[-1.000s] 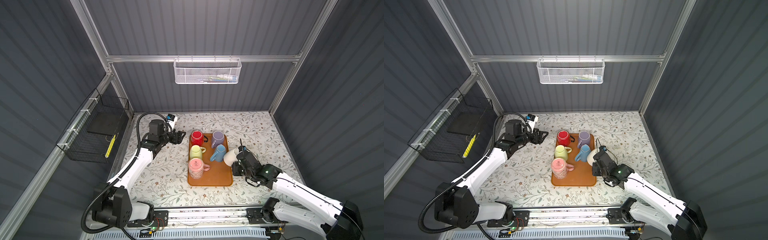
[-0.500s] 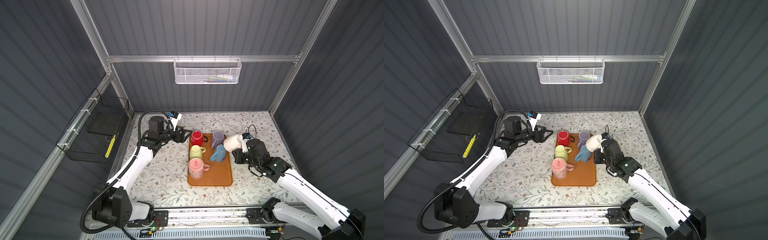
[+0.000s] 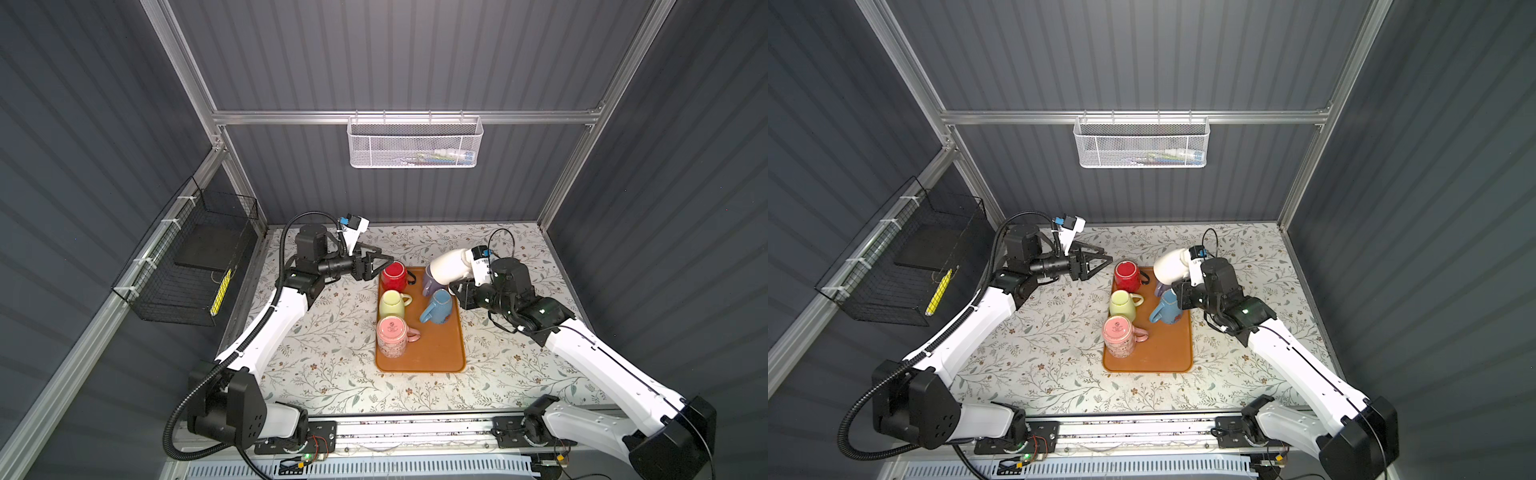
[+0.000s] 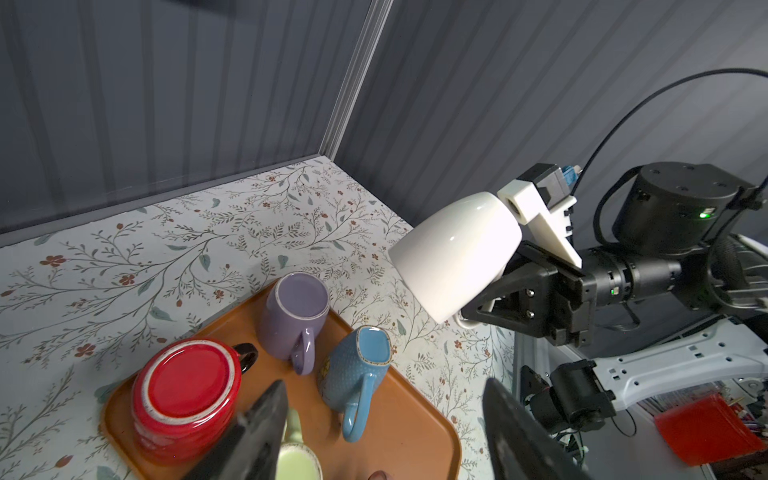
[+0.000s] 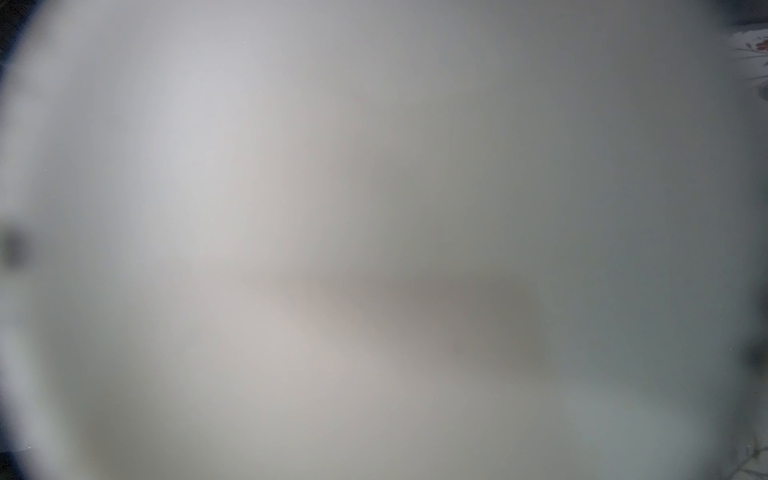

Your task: Turn the mug right side up

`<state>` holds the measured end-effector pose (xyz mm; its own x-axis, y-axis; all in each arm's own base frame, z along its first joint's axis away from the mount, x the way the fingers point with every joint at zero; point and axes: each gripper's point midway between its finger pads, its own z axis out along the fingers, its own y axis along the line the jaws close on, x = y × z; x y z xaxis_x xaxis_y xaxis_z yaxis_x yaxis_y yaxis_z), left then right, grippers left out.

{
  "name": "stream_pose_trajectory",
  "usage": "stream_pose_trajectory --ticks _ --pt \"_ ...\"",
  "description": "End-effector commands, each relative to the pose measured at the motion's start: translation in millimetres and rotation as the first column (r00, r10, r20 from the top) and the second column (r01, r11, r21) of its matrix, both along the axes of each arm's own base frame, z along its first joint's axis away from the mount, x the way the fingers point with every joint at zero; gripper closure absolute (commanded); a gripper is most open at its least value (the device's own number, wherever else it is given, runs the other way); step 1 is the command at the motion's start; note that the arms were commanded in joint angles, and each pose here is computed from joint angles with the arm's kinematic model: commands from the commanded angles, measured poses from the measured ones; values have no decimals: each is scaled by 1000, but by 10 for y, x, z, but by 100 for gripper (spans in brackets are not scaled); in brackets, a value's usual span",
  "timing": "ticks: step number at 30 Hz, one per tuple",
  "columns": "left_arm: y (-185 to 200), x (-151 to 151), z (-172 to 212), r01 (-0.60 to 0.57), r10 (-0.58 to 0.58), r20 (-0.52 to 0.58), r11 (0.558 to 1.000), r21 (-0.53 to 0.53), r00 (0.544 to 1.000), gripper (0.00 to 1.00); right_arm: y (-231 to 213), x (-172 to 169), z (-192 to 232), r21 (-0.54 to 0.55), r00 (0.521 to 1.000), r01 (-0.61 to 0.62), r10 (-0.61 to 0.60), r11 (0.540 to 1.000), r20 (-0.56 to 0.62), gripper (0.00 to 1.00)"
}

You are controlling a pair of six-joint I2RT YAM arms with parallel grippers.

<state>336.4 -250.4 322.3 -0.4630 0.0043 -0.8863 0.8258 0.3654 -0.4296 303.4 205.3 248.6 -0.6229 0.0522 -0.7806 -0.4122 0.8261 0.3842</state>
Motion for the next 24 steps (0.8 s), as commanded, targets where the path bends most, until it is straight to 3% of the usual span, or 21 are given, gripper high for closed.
stream_pose_trajectory --ticks 1,9,24 --pt "-106 -45 110 47 -46 4 997 -67 999 26 181 113 593 121 981 -80 56 989 186 100" --pt "-231 -28 95 24 -25 -5 993 -116 1000 28 464 321 719 238 965 -158 99 958 243 100" --pt "-496 -9 119 77 -80 -1 968 -238 997 32 647 258 768 361 948 -275 188 891 258 100"
